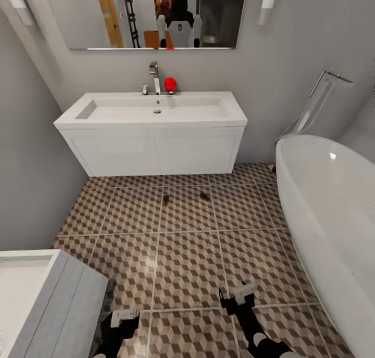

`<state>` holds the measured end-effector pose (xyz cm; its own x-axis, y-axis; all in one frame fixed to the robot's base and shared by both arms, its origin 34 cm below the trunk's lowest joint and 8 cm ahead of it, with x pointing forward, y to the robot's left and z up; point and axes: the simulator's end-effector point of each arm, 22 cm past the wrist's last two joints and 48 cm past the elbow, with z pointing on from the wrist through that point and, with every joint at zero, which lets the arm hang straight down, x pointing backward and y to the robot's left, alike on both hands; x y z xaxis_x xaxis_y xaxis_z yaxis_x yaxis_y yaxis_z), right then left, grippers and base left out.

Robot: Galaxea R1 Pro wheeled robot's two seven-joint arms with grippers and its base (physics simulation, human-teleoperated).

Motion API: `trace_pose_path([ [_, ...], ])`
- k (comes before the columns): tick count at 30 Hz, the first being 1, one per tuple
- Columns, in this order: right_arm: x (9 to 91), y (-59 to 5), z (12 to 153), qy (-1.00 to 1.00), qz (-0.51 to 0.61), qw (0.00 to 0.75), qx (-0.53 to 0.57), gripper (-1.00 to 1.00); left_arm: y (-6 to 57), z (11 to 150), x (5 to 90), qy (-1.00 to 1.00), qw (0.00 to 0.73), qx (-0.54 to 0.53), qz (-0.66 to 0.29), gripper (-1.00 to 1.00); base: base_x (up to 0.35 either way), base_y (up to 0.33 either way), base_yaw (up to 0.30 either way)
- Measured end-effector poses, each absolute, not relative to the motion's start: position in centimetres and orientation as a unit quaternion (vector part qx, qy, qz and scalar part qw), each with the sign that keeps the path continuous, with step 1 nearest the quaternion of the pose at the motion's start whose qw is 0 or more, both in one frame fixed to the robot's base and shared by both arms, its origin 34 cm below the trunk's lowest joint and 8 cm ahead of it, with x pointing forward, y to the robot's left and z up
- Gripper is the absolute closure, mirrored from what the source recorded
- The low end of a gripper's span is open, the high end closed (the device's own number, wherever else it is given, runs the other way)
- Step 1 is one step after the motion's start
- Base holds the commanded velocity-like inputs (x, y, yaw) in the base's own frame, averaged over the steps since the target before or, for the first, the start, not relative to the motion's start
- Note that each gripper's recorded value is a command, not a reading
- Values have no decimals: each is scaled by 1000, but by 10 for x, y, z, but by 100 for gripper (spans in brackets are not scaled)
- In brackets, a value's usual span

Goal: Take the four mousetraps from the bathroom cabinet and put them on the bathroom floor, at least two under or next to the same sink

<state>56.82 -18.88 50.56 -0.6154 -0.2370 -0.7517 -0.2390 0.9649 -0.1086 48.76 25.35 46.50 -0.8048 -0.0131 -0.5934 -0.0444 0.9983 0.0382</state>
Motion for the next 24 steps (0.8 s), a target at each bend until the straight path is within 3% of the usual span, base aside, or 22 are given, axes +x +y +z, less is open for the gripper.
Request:
trace_pose_path([
  [24, 536, -190, 500, 910, 1, 394, -128, -100, 253, 470, 481, 951, 305, -23, 29, -100, 0, 0, 0],
])
